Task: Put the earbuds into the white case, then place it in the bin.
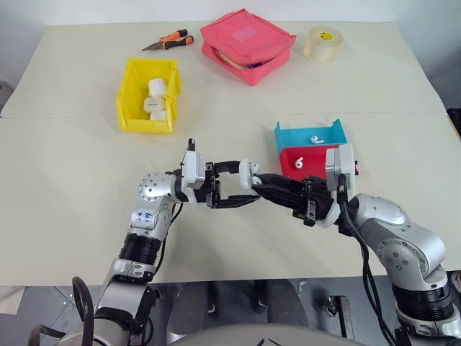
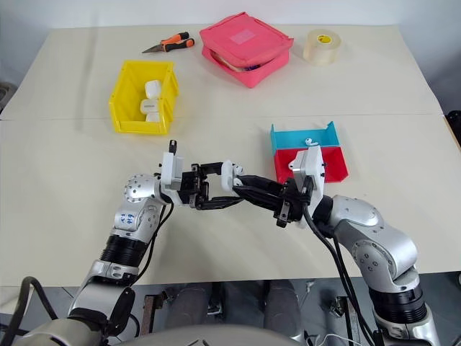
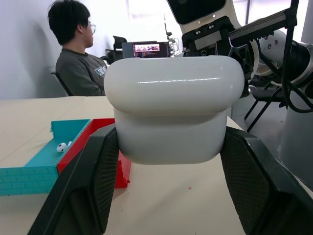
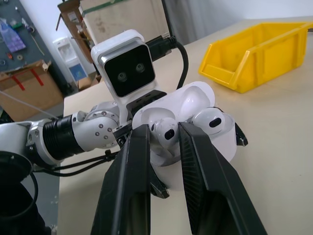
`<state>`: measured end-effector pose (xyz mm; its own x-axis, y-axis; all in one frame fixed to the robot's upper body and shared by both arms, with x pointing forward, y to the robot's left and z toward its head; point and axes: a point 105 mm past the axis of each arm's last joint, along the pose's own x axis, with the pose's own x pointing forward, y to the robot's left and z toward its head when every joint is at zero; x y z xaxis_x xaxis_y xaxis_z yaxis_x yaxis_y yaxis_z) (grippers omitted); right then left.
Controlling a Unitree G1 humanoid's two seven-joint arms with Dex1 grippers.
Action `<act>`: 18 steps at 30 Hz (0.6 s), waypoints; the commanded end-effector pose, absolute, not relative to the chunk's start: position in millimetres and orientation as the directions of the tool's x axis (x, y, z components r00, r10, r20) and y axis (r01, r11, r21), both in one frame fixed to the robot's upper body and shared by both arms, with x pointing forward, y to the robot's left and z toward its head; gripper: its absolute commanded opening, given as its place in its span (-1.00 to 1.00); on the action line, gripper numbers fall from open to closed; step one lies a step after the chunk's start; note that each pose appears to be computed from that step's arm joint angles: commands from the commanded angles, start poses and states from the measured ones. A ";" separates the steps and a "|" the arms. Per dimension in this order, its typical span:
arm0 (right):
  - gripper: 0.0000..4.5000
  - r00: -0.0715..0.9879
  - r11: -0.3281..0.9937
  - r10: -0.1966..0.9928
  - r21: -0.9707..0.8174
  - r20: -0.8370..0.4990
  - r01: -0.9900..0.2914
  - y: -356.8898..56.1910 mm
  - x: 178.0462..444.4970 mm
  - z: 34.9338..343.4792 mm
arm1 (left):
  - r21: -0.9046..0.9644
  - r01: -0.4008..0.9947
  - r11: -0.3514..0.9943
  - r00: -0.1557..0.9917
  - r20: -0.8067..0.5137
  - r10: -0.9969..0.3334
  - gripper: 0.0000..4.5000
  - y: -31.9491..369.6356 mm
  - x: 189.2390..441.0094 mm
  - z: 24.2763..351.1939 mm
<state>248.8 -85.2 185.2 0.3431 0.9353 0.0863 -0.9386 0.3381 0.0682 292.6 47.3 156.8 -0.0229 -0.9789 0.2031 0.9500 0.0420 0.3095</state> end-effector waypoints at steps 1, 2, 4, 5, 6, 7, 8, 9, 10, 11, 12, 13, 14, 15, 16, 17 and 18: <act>-0.47 0.404 0.402 0.914 0.073 0.027 -0.913 -94.4 258.4 176.9 | 0.406 0.913 0.039 -0.074 0.260 -0.963 0.22 44.8 285.9 179.3; -0.47 0.404 0.401 0.914 0.070 0.030 -0.913 -94.4 258.5 178.8 | 0.405 0.913 0.041 -0.071 0.259 -0.963 0.22 44.9 286.2 178.8; -0.47 0.399 0.396 0.916 0.059 0.034 -0.916 -94.7 257.8 183.2 | 0.403 0.914 0.047 -0.065 0.259 -0.964 0.22 45.1 287.1 177.8; -0.47 0.397 0.395 0.917 0.056 0.035 -0.917 -94.8 257.5 184.8 | 0.402 0.915 0.049 -0.062 0.259 -0.964 0.22 45.3 287.5 177.4; -0.47 0.396 0.394 0.918 0.053 0.035 -0.918 -95.1 257.1 186.2 | 0.399 0.915 0.052 -0.059 0.260 -0.964 0.22 45.8 287.8 176.8; -0.47 0.392 0.391 0.919 0.047 0.033 -0.919 -95.5 256.1 187.7 | 0.397 0.916 0.054 -0.056 0.259 -0.964 0.22 46.3 288.3 175.9; -0.47 0.390 0.389 0.920 0.043 0.031 -0.920 -96.2 255.2 188.9 | 0.394 0.917 0.056 -0.052 0.258 -0.965 0.22 46.9 288.7 174.7; -0.47 0.390 0.389 0.920 0.039 0.029 -0.920 -97.0 254.6 190.1 | 0.392 0.918 0.058 -0.048 0.256 -0.966 0.22 47.5 289.2 173.7; -0.47 0.393 0.392 0.919 0.035 0.028 -0.919 -98.4 254.2 191.4 | 0.388 0.920 0.061 -0.043 0.254 -0.966 0.22 48.3 290.0 172.7; -0.47 0.399 0.398 0.917 0.031 0.026 -0.917 -100.6 254.7 192.7 | 0.384 0.921 0.066 -0.036 0.251 -0.967 0.22 49.0 291.2 172.0; -0.47 0.410 0.410 0.912 0.024 0.020 -0.912 -103.9 255.5 194.0 | 0.380 0.922 0.071 -0.027 0.247 -0.969 0.22 50.4 292.9 171.1; -0.47 0.429 0.429 0.903 0.014 0.012 -0.903 -109.0 257.1 195.6 | 0.377 0.923 0.075 -0.019 0.241 -0.970 0.22 52.0 294.8 170.3; -0.47 0.441 0.441 0.897 0.005 0.009 -0.897 -113.3 257.8 197.4 | 0.377 0.923 0.079 -0.014 0.236 -0.972 0.22 53.5 296.4 169.8; -0.47 0.455 0.455 0.890 -0.004 -0.001 -0.890 -118.5 258.4 198.5 | 0.377 0.923 0.083 -0.006 0.228 -0.974 0.22 55.2 298.5 169.5; -0.47 0.469 0.468 0.883 -0.017 -0.011 -0.883 -123.8 258.5 199.6 | 0.376 0.923 0.085 0.002 0.216 -0.976 0.22 56.7 300.9 169.1; -0.47 0.479 0.479 0.877 -0.028 -0.016 -0.877 -128.8 258.1 201.4 | 0.379 0.922 0.085 0.005 0.208 -0.978 0.22 57.9 302.9 169.8; -0.47 0.490 0.489 0.872 -0.037 -0.018 -0.872 -132.5 258.3 203.1 | 0.382 0.920 0.087 0.007 0.206 -0.979 0.22 58.7 305.0 171.3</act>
<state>261.3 -127.2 192.2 0.4819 0.8753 -0.0399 -0.8760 0.4823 0.0020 302.5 56.1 161.7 0.0075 -0.9800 0.1986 0.9367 0.0764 0.3416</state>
